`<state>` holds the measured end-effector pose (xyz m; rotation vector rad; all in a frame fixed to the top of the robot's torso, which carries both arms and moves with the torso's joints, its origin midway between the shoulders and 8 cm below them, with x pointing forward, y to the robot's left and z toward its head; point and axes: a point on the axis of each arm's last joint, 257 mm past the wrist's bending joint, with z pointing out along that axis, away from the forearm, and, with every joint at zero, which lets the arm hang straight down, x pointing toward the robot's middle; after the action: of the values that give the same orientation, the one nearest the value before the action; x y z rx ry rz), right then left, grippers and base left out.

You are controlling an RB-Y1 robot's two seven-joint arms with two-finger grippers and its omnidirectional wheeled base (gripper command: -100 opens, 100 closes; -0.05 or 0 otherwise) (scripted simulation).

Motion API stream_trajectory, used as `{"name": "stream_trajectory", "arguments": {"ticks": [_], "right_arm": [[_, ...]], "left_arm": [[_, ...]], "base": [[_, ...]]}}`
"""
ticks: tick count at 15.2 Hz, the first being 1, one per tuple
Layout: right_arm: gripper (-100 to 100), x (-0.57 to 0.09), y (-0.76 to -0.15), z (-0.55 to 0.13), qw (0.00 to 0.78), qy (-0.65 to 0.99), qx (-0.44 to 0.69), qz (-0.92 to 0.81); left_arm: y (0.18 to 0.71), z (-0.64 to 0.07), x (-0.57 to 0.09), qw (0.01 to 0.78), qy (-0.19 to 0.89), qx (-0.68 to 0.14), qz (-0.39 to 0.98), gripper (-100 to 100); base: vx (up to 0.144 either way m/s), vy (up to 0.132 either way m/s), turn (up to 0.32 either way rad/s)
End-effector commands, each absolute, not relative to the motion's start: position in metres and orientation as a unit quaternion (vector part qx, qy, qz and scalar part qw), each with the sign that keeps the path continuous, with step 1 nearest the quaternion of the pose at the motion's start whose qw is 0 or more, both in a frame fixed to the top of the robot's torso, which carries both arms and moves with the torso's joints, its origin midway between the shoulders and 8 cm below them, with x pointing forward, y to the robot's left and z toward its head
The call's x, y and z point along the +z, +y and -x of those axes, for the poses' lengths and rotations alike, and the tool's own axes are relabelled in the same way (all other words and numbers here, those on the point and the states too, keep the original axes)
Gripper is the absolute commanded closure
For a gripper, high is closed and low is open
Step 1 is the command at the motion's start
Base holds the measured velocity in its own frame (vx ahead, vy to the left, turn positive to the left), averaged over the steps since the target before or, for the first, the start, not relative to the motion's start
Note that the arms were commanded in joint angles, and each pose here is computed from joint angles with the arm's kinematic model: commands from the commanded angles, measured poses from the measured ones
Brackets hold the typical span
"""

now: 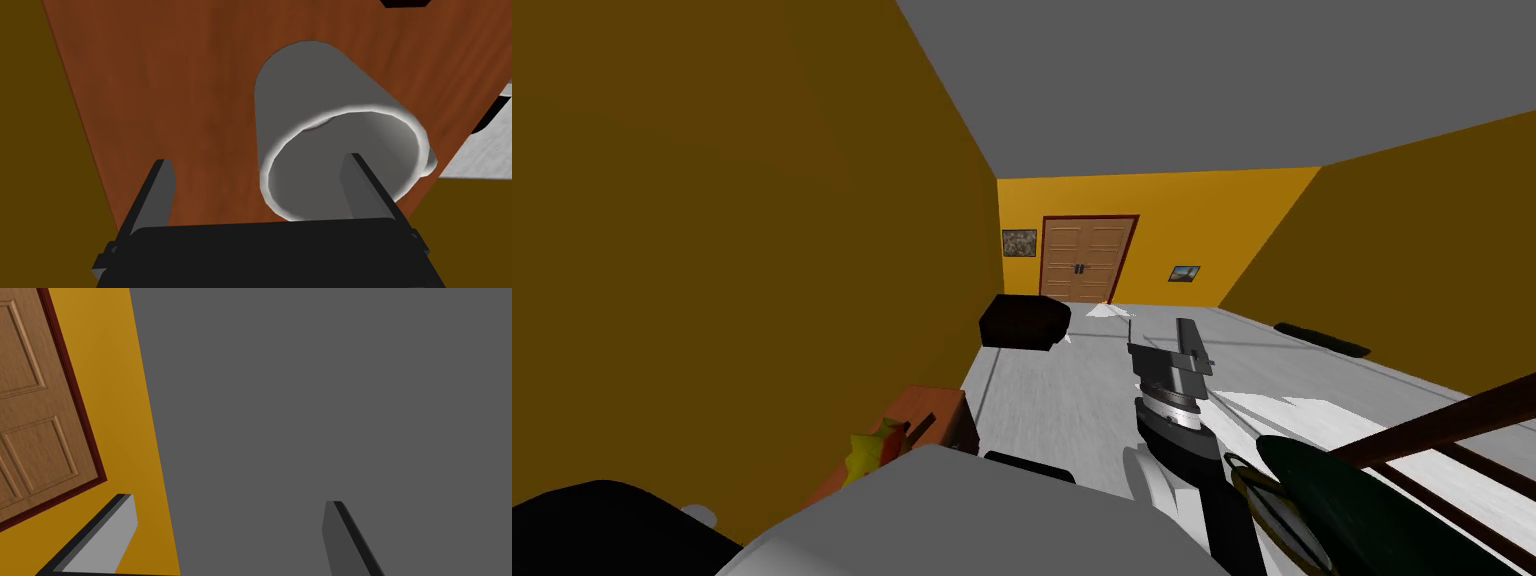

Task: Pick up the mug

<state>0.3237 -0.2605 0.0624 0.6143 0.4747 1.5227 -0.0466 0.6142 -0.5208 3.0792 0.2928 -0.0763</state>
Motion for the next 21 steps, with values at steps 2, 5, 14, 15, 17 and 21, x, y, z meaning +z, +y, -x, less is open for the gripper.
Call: {"name": "stream_trajectory", "arguments": {"ticks": [2, 5, 14, 15, 17, 21], "right_arm": [[0, 0.062, -0.261, -0.324, 0.657, 0.21, 0.672, -0.271], [0, 0.062, -0.26, -0.324, 0.656, 0.209, 0.672, -0.271], [0, 0.062, -0.26, -0.324, 0.656, 0.209, 0.672, -0.271], [0, 0.062, -0.26, -0.324, 0.656, 0.209, 0.672, -0.271], [0, 0.062, -0.26, -0.324, 0.656, 0.209, 0.672, -0.271], [0, 0.063, -0.26, -0.324, 0.656, 0.209, 0.672, -0.271]], "left_arm": [[0.592, 0.074, -0.544, 0.018, 0.051, -0.039, -0.998, -100], [0.594, 0.094, -0.541, 0.012, 0.053, -0.05, -0.997, -100], [0.584, 0.095, -0.554, 0.008, 0.051, -0.054, -0.997, 100], [0.583, 0.096, -0.554, 0.009, 0.051, -0.055, -0.997, 100], [0.582, 0.096, -0.554, 0.01, 0.051, -0.056, -0.997, 100], [0.59, 0.096, -0.546, 0.01, 0.054, -0.054, -0.997, 100]], "base": [[0.154, 0.298, 0.255], [0.029, 0.045, 0.023], [0.003, 0.002, 0.011], [-0.001, -0.005, 0.009], [0.0, 0.0, 0.0], [-0.011, -0.012, -0.047]]}}
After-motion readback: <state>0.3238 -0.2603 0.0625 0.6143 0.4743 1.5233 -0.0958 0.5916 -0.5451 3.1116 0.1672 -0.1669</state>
